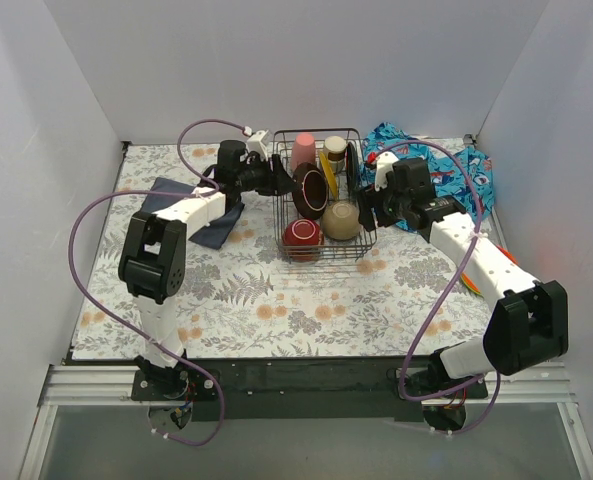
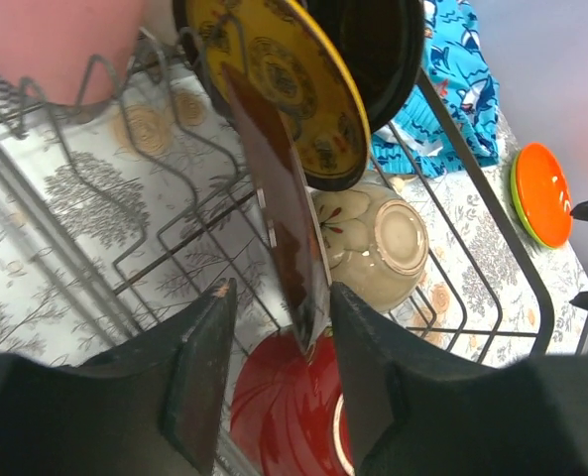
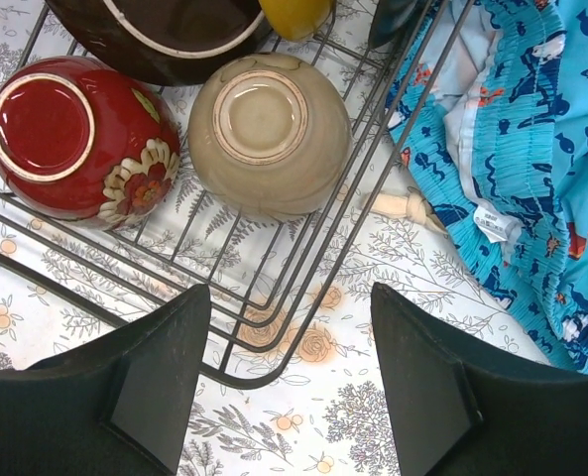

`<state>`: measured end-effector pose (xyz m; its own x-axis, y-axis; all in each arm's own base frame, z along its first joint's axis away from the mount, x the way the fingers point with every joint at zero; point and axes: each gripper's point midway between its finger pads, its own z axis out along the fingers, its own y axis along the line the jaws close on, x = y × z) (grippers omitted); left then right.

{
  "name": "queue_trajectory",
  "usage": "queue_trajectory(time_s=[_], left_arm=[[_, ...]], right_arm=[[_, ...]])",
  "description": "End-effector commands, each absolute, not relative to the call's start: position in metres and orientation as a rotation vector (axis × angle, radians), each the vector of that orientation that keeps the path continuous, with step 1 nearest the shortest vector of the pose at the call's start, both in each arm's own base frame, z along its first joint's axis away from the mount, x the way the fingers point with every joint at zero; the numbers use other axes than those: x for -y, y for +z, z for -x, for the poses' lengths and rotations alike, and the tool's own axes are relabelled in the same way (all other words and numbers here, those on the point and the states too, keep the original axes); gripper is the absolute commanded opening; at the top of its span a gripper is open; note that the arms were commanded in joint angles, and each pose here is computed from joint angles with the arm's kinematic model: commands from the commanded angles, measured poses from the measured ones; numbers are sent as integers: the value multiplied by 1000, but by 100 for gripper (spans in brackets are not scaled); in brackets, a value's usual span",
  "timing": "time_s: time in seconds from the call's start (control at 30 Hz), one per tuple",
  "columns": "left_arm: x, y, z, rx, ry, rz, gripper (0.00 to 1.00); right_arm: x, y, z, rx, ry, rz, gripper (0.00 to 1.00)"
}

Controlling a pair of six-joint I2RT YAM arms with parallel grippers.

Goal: Load the mixed dishes into the dish rack

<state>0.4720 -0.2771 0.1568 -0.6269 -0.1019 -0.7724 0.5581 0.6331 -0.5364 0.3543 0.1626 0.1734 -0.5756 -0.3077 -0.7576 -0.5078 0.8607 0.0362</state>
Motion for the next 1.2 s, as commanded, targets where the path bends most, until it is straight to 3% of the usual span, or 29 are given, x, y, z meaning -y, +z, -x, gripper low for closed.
queue_trajectory(time_s=[0.0,0.03,0.17,0.47,0.83,0.87,0.97,1.17], left_arm=[[297,183,-472,-1945,-1076,-433,38],[303,182,-470,-1941,-1098,-446,34],[313,187,-472,-1922,-1150,-452,1],[336,213,-488,-1854,-1220,-381,0],[356,193,-508,-1919,-1265,-76,1],[359,193,-507,-1920,-1266,-74,19],[372,196,-496,-1921,-1283,-116,49],[356,210,-487,-1944,-1147,-128,66]], right_arm=[[-158,188,-355,-2166,324,566,73],[-157,187,-355,-2166,322,566,73],[-153,186,-356,-2168,312,554,73],[-149,178,-352,-2188,314,543,72],[-143,176,-352,-2200,298,529,72],[-143,177,-352,-2200,298,529,72],[-142,176,-352,-2199,292,525,72],[-137,183,-358,-2186,273,506,73]])
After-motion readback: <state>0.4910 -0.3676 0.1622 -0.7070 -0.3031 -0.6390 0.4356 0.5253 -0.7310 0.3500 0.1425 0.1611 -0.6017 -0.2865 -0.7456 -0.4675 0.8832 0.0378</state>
